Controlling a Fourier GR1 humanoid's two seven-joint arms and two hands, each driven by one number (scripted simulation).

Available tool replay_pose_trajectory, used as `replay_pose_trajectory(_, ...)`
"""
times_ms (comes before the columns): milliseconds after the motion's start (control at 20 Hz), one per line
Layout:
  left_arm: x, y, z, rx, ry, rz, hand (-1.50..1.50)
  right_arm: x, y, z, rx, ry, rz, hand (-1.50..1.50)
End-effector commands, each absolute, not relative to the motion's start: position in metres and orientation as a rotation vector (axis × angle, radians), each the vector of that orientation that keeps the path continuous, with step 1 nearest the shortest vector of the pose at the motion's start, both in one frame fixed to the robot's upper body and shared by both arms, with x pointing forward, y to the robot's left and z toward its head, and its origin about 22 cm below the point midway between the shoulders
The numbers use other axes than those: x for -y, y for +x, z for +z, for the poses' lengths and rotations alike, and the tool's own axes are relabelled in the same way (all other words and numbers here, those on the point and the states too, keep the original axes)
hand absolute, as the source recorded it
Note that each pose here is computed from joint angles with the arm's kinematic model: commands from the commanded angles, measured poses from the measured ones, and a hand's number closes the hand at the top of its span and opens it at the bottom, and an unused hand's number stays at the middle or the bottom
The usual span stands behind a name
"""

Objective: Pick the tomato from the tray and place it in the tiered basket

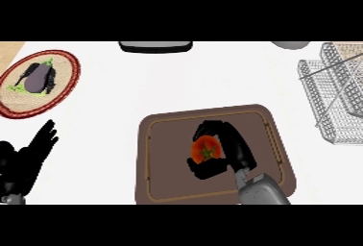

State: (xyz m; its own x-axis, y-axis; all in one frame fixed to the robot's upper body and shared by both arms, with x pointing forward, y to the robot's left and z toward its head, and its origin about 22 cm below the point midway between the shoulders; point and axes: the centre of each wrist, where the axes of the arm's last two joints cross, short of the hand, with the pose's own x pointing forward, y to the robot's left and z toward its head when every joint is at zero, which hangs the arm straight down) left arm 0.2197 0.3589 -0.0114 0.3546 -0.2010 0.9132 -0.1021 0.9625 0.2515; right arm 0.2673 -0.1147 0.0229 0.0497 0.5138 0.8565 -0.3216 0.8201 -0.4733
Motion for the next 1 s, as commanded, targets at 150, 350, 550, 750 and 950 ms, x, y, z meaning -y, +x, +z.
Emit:
replay_pose_trajectory(150,-0.365,0.211,-0.021,1.177,0.299,-0.040,0.00,0.099,0.225,0.033,1.290,-0.574,0.992,1.50)
replay_pose_trajectory(350,-0.373,0.202,-0.018,1.170,0.316,-0.035,0.00,0.098,0.195,0.061,1.286,-0.805,1.026,1.50)
replay_pose_trajectory(550,-0.367,0.217,-0.015,1.166,0.306,-0.043,0.00,0.112,0.170,0.120,1.344,-0.949,0.880,1.50)
replay_pose_trajectory(750,-0.376,0.200,-0.024,1.180,0.310,-0.030,0.00,0.123,0.140,0.170,1.446,-1.086,0.734,1.50)
replay_pose_trajectory(950,-0.358,0.217,-0.024,1.192,0.296,-0.034,0.00,0.135,0.120,0.204,1.477,-1.140,0.637,1.50)
